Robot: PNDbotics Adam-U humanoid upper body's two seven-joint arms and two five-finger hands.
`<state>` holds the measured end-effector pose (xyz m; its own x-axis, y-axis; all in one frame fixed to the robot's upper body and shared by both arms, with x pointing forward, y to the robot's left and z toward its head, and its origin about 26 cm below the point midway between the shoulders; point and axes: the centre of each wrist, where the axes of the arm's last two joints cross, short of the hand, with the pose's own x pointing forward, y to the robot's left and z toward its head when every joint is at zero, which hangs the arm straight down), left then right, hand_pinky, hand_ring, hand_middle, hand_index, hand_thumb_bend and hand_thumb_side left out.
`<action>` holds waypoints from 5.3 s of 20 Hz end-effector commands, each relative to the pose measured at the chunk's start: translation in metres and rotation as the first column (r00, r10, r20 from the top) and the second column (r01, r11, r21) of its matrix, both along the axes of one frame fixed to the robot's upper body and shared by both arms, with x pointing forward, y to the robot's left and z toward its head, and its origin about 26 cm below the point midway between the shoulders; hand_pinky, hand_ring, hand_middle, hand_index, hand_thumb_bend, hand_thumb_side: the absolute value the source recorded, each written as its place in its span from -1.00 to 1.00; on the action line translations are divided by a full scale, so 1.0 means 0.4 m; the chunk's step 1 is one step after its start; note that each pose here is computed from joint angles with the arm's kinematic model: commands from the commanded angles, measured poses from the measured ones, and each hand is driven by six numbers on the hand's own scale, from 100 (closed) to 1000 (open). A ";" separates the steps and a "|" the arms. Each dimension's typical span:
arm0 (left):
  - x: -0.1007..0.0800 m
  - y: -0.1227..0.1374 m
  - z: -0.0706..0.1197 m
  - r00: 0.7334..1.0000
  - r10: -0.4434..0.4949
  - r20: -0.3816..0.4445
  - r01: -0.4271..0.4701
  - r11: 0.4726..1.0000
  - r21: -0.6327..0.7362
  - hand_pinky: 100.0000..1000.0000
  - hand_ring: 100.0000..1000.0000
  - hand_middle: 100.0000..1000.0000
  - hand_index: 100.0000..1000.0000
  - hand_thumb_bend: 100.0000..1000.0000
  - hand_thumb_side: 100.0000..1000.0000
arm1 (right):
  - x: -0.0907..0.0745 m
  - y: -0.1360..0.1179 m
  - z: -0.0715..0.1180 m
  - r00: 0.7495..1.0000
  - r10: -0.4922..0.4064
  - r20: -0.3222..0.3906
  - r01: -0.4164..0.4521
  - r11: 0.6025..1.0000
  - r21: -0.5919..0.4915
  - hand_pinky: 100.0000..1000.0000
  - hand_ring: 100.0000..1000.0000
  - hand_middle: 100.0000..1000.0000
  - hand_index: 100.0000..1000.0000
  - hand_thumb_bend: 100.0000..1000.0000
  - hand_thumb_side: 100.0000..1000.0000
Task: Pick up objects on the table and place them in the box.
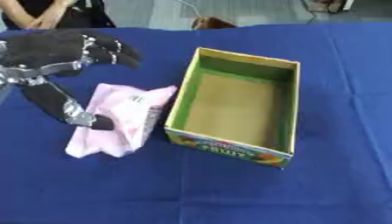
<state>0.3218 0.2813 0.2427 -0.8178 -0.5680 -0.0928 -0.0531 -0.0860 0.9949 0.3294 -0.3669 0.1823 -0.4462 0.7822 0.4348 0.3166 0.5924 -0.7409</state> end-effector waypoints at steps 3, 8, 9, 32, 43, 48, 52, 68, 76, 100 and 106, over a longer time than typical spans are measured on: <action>0.011 0.006 0.020 1.000 0.030 0.002 -0.030 0.999 0.009 0.58 0.74 0.71 0.80 0.12 0.88 | -0.004 -0.005 0.029 1.000 -0.001 0.027 0.001 1.000 -0.023 0.43 0.35 0.53 0.84 -0.96 0.45; 0.039 0.005 -0.009 0.995 0.091 -0.038 -0.092 0.996 -0.010 0.57 0.73 0.71 0.80 0.10 0.91 | -0.004 -0.005 0.027 1.000 -0.002 0.025 0.002 1.000 -0.022 0.43 0.35 0.53 0.84 -0.97 0.45; 0.042 0.005 -0.013 0.994 0.098 -0.041 -0.099 0.995 -0.012 0.58 0.73 0.71 0.80 0.09 0.92 | -0.004 -0.005 0.026 1.000 -0.002 0.025 0.002 1.000 -0.022 0.43 0.35 0.53 0.84 -0.97 0.45; 0.062 -0.010 -0.042 0.994 0.089 -0.062 -0.088 0.996 0.020 0.61 0.75 0.73 0.80 0.05 0.95 | -0.003 -0.003 0.027 1.000 0.001 0.026 -0.001 1.000 -0.020 0.43 0.35 0.53 0.84 -0.98 0.45; 0.073 -0.012 -0.098 0.989 0.116 -0.090 -0.111 0.992 0.051 0.63 0.76 0.73 0.79 0.06 0.98 | -0.002 0.002 0.027 1.000 0.008 0.028 -0.007 1.000 -0.015 0.43 0.35 0.53 0.84 -0.98 0.45; 0.080 -0.011 -0.134 0.984 0.131 -0.125 -0.124 0.990 0.061 0.62 0.75 0.72 0.79 0.05 1.00 | -0.002 0.004 0.028 1.000 0.010 0.030 -0.010 1.000 -0.013 0.43 0.35 0.53 0.84 -0.99 0.45; 0.086 -0.007 -0.153 0.980 0.146 -0.138 -0.136 0.988 0.079 0.63 0.75 0.72 0.79 0.05 1.00 | -0.002 0.005 0.027 0.999 0.011 0.031 -0.011 1.000 -0.012 0.43 0.35 0.53 0.84 -0.99 0.45; 0.101 0.007 -0.231 0.963 0.189 -0.194 -0.163 0.976 0.143 0.64 0.75 0.71 0.78 0.05 1.00 | -0.002 0.008 0.027 0.999 0.015 0.032 -0.015 1.000 -0.010 0.43 0.35 0.54 0.84 -1.00 0.45; 0.110 0.008 -0.247 0.963 0.203 -0.179 -0.180 0.974 0.139 0.66 0.76 0.72 0.78 0.03 1.00 | -0.002 0.010 0.027 0.999 0.018 0.033 -0.018 1.000 -0.010 0.43 0.35 0.54 0.84 -0.99 0.45; 0.138 0.027 -0.317 0.955 0.282 -0.091 -0.264 0.949 0.173 -1.00 -1.00 -0.58 -0.37 -0.88 -0.80 | -0.004 0.016 0.028 0.999 0.023 0.038 -0.023 1.000 -0.006 0.43 0.35 0.54 0.84 -1.00 0.45; 0.138 0.027 -0.314 0.968 0.248 -0.024 -0.248 0.969 0.020 -1.00 -1.00 -1.00 -1.00 -0.64 -0.74 | -0.004 0.016 0.027 0.999 0.023 0.038 -0.023 1.000 -0.004 0.43 0.35 0.54 0.84 -1.00 0.45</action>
<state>0.3754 0.2884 0.1084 -0.6574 -0.7500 -0.0734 0.0422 -0.1338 0.9901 0.3296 -0.3607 0.1805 -0.4599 0.7692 0.4437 0.3065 0.6065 -0.7336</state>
